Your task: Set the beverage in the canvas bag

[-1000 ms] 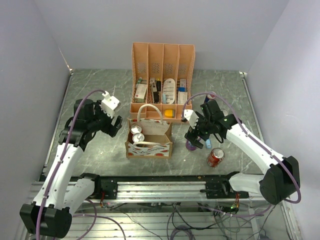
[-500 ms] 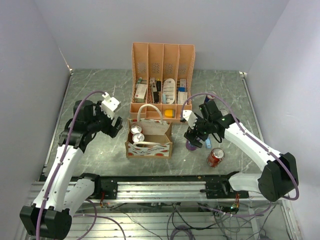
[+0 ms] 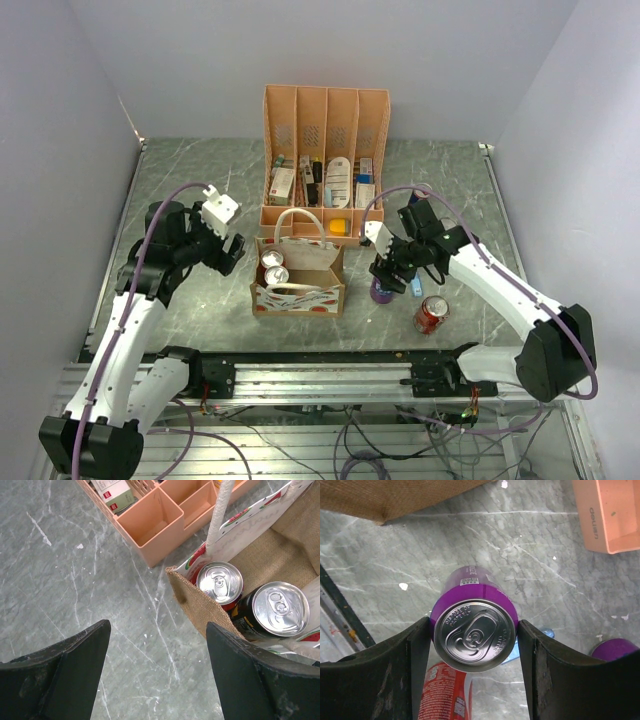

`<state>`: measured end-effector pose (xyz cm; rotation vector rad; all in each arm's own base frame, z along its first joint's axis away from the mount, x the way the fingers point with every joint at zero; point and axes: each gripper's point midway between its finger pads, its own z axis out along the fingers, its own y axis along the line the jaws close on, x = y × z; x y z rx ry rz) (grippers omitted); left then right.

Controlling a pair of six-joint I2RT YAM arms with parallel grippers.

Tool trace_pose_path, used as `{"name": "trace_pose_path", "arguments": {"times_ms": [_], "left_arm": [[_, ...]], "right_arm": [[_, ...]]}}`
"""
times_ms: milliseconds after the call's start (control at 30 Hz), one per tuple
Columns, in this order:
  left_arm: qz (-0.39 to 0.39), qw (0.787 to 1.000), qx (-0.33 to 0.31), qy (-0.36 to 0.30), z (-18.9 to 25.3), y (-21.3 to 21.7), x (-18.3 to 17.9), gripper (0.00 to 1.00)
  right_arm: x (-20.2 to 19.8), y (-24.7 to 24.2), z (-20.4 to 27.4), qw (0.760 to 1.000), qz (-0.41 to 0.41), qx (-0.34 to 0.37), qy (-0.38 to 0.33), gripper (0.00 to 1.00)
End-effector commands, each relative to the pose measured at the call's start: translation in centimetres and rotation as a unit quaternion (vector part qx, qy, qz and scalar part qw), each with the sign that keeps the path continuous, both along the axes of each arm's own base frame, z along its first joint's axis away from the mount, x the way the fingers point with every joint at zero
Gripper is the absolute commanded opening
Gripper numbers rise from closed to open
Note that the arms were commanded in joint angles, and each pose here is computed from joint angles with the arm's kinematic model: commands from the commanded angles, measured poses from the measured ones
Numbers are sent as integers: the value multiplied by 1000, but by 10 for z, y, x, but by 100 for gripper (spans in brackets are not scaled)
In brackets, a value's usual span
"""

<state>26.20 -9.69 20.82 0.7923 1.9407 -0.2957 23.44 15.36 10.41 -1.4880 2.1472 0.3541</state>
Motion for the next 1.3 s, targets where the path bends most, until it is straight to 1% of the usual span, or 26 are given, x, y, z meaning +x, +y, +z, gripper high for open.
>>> {"name": "trace_pose_path", "arguments": {"times_ms": [0,67,100,167,200,400,633,733,833,967,1167,1267], "left_arm": [[-9,1000,-2,-27,11,-1,1,88],[-7,1000,0,-29,10,0,2,88],[-6,1000,-1,-29,11,0,2,88],[-8,1000,0,-27,11,0,1,88],[-10,1000,0,-29,12,0,1,88],[-8,1000,3,-29,13,0,1,87],[-5,999,1,-33,11,1,0,88],[-4,1000,5,-28,9,2,-2,87],[0,1000,9,-26,7,4,0,87],[6,1000,11,-17,7,6,1,87],[12,1000,9,-17,6,8,2,87],[13,1000,9,-14,5,8,2,86]], "right_arm": [[2,12,28,999,25,31,-17,31],[5,17,46,998,32,45,-32,26],[5,18,53,998,33,50,-37,21],[6,20,65,997,36,56,-45,4],[7,22,74,996,38,61,-49,0],[10,36,125,990,62,98,-85,0],[1,80,197,970,121,152,-144,0],[-7,101,217,960,151,176,-156,0],[-13,120,224,953,181,188,-153,0],[-13,141,224,949,203,185,-155,0],[-9,168,209,946,227,176,-152,0],[-12,178,196,945,240,173,-138,0]]}}
